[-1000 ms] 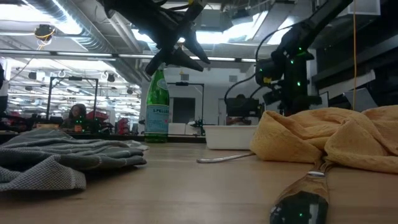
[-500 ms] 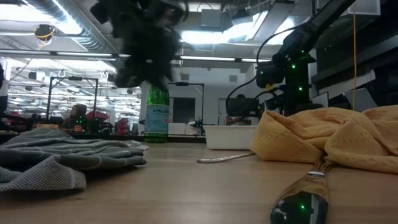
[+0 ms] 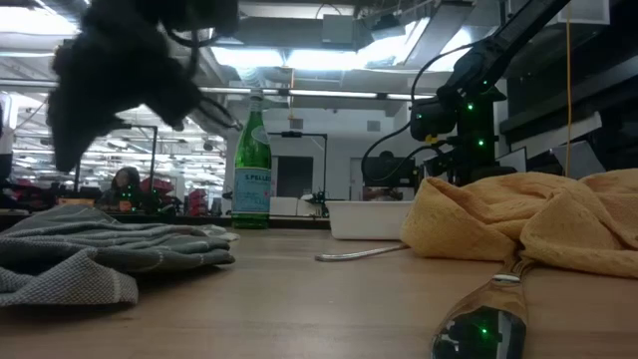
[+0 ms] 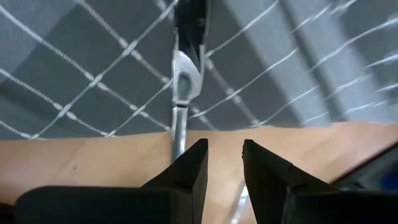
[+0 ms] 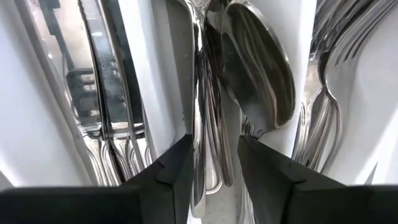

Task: Sort silverware
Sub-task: Put the silver spoon into the cutlery tray, then put the silver knife into the cutlery tray

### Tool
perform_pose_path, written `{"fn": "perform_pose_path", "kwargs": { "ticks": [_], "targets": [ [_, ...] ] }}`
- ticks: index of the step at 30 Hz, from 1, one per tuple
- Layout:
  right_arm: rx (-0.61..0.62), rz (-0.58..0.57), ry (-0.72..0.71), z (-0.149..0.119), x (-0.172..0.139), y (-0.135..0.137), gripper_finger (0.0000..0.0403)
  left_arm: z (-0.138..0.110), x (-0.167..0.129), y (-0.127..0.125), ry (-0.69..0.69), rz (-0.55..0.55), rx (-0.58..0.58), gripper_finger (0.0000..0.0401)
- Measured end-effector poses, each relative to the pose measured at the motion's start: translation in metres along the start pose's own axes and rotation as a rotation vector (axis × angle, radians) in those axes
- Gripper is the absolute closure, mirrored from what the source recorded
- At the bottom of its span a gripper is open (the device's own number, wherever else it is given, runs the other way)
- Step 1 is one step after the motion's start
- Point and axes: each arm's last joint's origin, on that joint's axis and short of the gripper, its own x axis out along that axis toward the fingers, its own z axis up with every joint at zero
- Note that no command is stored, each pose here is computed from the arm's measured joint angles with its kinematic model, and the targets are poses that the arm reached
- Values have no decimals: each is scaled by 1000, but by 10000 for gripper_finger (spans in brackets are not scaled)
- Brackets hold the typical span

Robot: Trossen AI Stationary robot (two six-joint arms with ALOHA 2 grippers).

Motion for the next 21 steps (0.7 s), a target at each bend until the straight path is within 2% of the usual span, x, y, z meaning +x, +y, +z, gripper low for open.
{"fn": "perform_pose_path", "kwargs": {
  "ticks": [6, 11, 18, 21],
  "targets": [
    [0, 0, 0, 0, 0, 0, 269, -15, 19, 1, -34, 86, 0, 313],
    [1, 1, -1, 0, 0, 0, 269, -18, 26, 3, -97, 141, -17, 313],
    [1, 2, 0, 0, 0, 0, 269, -14, 41, 3, -129, 89, 11, 313],
    [0, 1, 0, 0, 0, 0, 269, -15, 47, 8, -105, 137, -4, 313]
  ]
}}
